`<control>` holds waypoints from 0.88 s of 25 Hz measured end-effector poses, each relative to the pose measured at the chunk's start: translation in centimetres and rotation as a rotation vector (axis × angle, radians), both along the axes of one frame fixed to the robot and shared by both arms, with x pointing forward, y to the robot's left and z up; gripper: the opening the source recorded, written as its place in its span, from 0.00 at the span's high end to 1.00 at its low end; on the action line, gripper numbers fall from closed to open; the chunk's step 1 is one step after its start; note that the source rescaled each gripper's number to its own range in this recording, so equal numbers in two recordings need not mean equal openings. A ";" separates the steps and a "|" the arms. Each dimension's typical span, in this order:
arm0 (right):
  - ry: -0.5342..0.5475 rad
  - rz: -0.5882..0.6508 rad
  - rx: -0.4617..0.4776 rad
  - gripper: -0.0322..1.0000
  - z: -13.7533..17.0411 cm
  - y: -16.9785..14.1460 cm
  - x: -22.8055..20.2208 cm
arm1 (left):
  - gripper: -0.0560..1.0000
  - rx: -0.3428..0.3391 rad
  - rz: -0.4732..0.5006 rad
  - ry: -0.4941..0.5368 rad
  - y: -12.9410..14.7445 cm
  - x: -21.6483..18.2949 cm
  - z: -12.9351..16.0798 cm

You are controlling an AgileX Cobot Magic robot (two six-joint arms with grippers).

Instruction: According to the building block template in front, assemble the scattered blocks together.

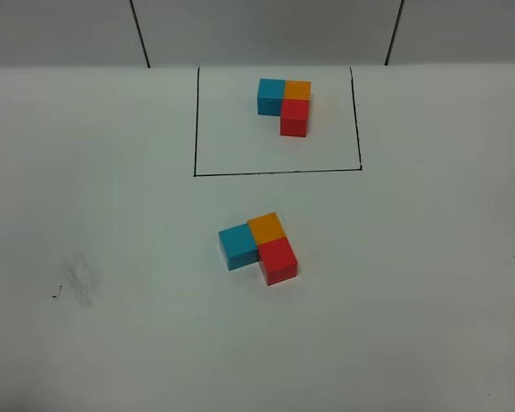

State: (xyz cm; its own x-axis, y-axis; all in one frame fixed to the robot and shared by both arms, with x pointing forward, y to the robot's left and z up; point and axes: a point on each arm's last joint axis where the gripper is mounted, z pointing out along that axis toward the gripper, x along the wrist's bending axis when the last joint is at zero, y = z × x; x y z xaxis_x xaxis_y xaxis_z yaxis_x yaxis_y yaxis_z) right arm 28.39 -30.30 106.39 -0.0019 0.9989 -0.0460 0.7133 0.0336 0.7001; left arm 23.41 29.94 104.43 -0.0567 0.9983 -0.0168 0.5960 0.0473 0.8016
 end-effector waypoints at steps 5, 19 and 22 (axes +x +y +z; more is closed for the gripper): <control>-0.038 -0.021 -0.005 0.97 -1.0 -0.3 -1.4 | 0.95 0.000 0.000 0.000 0.0 0.0 0.0; -0.080 -0.053 0.048 0.97 -1.4 -0.2 -1.5 | 0.95 0.000 0.000 0.000 0.0 0.0 0.0; -0.081 -0.052 0.047 0.97 -1.4 -0.2 -1.5 | 0.95 0.000 0.000 0.000 0.0 0.0 0.0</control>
